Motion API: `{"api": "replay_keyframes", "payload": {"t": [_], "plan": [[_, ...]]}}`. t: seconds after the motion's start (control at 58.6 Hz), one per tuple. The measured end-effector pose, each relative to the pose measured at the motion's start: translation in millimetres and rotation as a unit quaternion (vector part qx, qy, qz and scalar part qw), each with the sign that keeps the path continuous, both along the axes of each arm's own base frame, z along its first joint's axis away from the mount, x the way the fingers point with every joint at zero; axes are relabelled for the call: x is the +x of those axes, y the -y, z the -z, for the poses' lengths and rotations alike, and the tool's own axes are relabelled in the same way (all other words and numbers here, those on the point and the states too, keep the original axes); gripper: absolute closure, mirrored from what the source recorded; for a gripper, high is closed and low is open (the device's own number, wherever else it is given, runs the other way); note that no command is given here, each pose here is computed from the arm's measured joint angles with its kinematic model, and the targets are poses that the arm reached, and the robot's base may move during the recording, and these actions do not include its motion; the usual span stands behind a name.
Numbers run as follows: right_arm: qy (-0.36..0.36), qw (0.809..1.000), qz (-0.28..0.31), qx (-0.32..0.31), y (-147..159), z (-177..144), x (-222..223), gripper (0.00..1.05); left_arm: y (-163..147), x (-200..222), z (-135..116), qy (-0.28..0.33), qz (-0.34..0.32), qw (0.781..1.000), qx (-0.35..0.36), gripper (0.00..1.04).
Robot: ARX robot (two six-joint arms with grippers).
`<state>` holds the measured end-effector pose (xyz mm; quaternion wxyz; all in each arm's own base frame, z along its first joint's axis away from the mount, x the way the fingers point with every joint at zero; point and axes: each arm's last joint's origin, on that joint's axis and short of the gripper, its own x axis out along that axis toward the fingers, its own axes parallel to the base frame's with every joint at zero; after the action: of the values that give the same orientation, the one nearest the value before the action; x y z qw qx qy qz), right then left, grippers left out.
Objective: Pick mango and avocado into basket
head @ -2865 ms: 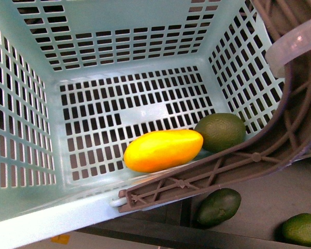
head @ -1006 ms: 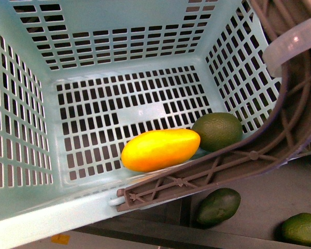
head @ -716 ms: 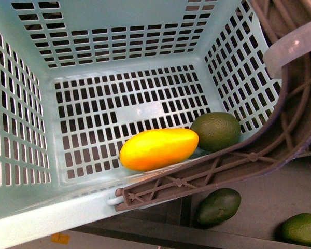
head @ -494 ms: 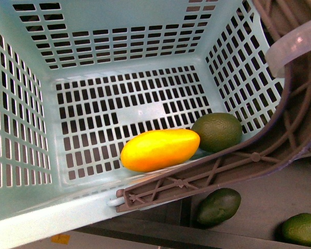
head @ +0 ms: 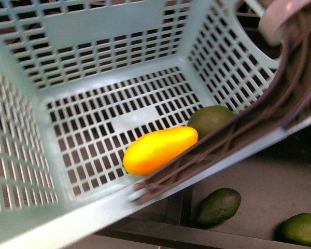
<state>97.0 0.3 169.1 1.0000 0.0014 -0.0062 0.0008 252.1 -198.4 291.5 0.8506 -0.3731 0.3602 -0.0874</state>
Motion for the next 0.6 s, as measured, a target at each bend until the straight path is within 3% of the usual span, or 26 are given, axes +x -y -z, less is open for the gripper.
{"api": "replay_keyframes", "payload": {"t": [0.119,0.426,0.597], "plan": [[0.001,1.0,0.0,0.0,0,0,0,0.09,-3,27,1,-0.009,-0.123,0.992,-0.041,0.97],[0.001,1.0,0.0,0.0,0,0,0,0.09,-30,124,8,-0.005,-0.213,0.974,-0.083,0.97],[0.001,1.0,0.0,0.0,0,0,0,0.09,-46,184,30,-0.017,-0.285,0.949,-0.133,0.97]]}}
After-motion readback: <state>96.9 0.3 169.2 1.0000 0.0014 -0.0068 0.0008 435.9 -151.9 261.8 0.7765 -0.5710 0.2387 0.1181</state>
